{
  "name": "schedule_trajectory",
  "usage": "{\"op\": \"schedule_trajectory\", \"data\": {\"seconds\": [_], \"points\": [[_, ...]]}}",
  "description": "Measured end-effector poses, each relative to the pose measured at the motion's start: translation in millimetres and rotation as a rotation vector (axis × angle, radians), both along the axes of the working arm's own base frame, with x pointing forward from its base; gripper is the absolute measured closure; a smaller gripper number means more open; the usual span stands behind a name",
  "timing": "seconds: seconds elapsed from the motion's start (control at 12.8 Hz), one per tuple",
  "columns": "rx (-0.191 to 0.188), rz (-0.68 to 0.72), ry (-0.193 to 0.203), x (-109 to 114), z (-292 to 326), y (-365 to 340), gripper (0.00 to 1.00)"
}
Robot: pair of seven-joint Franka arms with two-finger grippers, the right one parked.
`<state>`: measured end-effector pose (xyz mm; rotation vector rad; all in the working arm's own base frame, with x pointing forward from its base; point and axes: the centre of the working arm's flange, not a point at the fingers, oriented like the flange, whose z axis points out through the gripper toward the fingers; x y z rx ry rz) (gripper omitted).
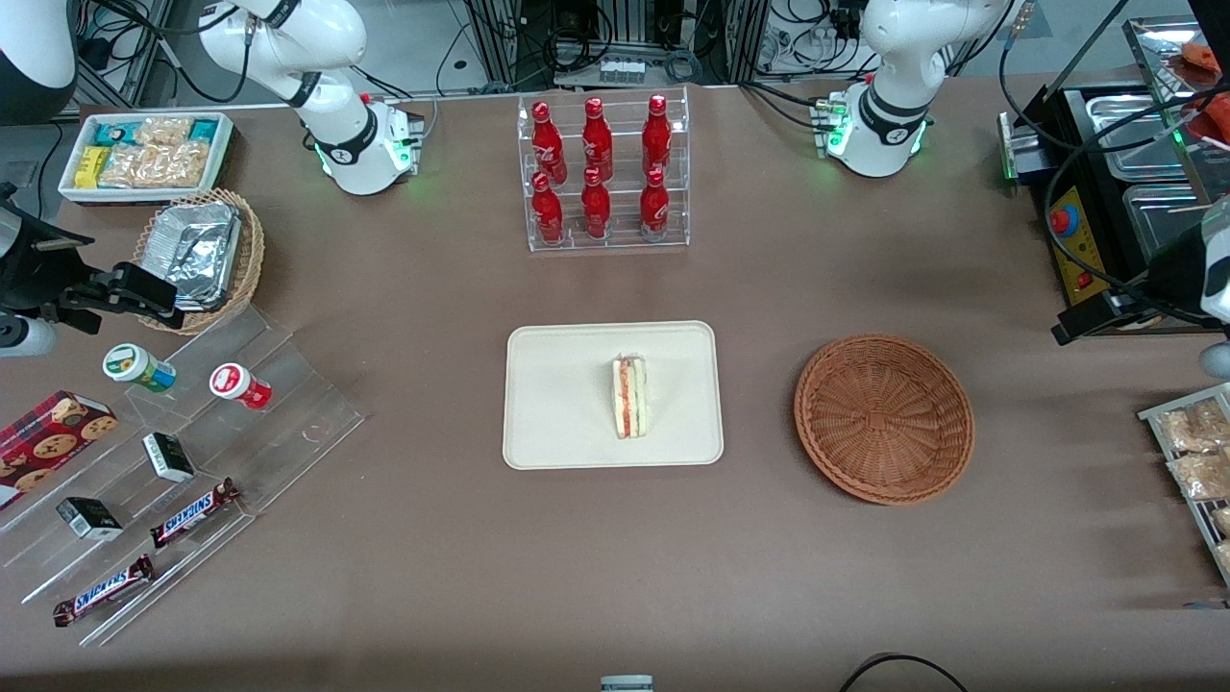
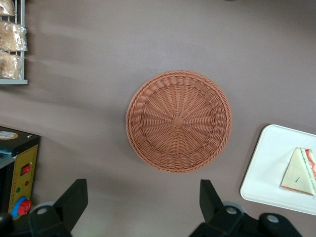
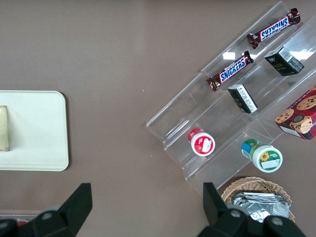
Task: Place sandwich from basket to tray
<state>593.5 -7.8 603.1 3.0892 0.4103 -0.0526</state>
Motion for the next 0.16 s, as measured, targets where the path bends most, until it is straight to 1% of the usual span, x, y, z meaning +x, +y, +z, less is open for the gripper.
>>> {"op": "schedule_trajectory", "data": {"seconds": [0.16], "points": [[0.000, -0.001, 0.001, -0.3, 0.0, -6.9, 0.00]]}}
